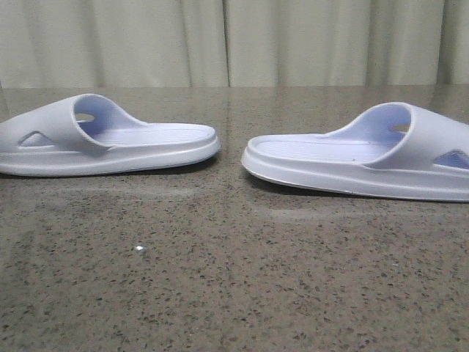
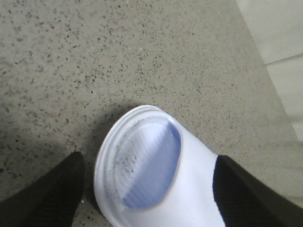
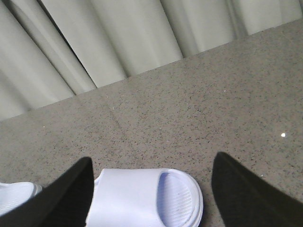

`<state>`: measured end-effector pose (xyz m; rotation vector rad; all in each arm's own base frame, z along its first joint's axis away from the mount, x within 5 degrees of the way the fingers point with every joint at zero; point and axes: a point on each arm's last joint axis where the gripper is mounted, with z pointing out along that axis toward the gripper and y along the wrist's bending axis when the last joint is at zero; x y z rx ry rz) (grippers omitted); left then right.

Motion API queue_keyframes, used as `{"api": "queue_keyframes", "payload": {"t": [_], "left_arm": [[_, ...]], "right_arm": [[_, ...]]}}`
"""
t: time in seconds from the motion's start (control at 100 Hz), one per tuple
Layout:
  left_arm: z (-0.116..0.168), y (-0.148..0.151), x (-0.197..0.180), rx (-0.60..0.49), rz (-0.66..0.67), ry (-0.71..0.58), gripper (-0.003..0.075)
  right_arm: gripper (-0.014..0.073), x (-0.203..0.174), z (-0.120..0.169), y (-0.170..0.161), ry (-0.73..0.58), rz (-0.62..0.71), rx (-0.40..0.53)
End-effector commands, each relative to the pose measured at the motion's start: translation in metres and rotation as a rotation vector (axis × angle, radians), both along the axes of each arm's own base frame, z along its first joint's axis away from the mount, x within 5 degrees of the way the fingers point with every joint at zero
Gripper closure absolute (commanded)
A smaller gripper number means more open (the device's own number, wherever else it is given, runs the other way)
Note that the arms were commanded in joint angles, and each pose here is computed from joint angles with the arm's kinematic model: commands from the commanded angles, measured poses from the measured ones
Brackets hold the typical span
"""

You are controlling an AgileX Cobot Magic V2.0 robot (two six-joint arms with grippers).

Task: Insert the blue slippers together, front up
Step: 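Lower the left gripper and pinch the slipper's heel rim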

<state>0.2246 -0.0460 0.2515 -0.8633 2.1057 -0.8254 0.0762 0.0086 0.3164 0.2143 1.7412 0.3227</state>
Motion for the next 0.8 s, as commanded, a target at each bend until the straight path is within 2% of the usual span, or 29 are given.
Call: {"api": "queue_keyframes", "payload": {"t": [0.0,0.5,0.79], "left_arm": [[0.014,0.001,0.006,-0.020,0.042,-0.060,0.0221],[-0.001,-0.001,0.016,-0.068,0.075,0.014,0.0221],[-0.006,-0.009,0.031,-0.088,0.023,0.074,0.0221]], "right_arm": [[0.0139,0.002,0.018,-0.002,-0.102,-0.023,0.009],[0.0139,0.002,0.018,-0.002,-0.110,-0.024,0.009],[0.0139,0.002,0.020,-0.002,-0.130,-0.029,0.010]]}}
